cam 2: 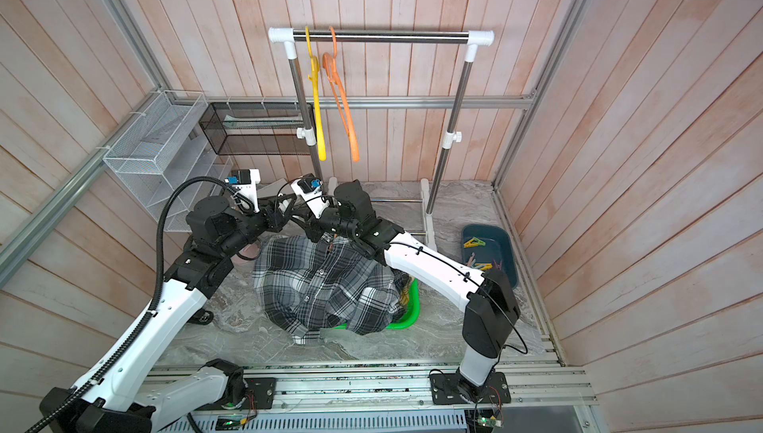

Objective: Remove the clothespins securing long-sleeve shirts to the hanger
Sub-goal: Place the clamp in the storage box.

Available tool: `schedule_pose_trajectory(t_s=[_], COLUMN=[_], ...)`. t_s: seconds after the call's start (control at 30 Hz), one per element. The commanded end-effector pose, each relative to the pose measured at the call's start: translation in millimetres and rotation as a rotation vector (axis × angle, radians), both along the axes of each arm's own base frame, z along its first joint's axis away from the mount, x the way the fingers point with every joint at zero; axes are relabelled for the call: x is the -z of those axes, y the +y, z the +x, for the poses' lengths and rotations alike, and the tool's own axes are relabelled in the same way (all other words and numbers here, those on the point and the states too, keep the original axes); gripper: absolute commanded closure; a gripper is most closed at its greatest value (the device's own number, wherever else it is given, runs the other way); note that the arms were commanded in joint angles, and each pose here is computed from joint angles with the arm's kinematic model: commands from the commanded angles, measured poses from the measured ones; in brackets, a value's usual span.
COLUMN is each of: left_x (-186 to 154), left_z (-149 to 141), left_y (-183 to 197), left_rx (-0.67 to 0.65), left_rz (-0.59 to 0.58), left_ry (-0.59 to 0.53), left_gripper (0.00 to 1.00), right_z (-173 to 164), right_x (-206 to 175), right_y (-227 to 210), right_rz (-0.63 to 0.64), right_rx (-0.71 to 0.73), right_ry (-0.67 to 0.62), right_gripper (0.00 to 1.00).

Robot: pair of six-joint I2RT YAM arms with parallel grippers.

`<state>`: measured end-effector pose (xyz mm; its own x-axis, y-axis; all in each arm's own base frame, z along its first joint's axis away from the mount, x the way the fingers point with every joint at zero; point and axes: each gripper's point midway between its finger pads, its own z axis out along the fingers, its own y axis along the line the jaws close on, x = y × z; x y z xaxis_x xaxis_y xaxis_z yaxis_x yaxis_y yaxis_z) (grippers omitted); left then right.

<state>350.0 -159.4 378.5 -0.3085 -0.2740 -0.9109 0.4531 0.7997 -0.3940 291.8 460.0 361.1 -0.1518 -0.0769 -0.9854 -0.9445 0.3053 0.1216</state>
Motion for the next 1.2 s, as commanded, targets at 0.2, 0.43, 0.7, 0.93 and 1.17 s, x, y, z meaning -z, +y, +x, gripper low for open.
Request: schedule_pose_trajectory(t_s=[0.2,0.43,0.7,0.93,1.17], left_x=[-29.4,-50.3,-41.8,-38.0,-32.6], left_z=[-5.4,-26.7,-28.3,-29.2,-30.3], left_y=[38.9,58.5,61.7,60.5,60.9], left_rx=[-0.072,-0.117,-0.125,-0.115,-0.114], left_rz=[-0.080,-0.074,-0.060,-0.053,-0.040], left_ry=[-0.113,-0.251,-0.252,-0.244,-0.229], left_gripper=[0.05,0.00,0.00,0.00,0.00], right_z=[-10.3,3.9,37.0,52.4,43.7], right_x=[22.1,39.4,85.5,134.9,182.3], right_y=[-32.3,-128.0,-293.9,-425.9,-513.1], right_rz=[-0.025,-0.030,0.018,0.133,0.296], right_rx=[0.075,0.339,0.772,1.144,1.418], right_ry=[0.044,0.181,0.413,0.553,0.609], right_gripper=[1.00,1.00,1.00,1.00,1.00])
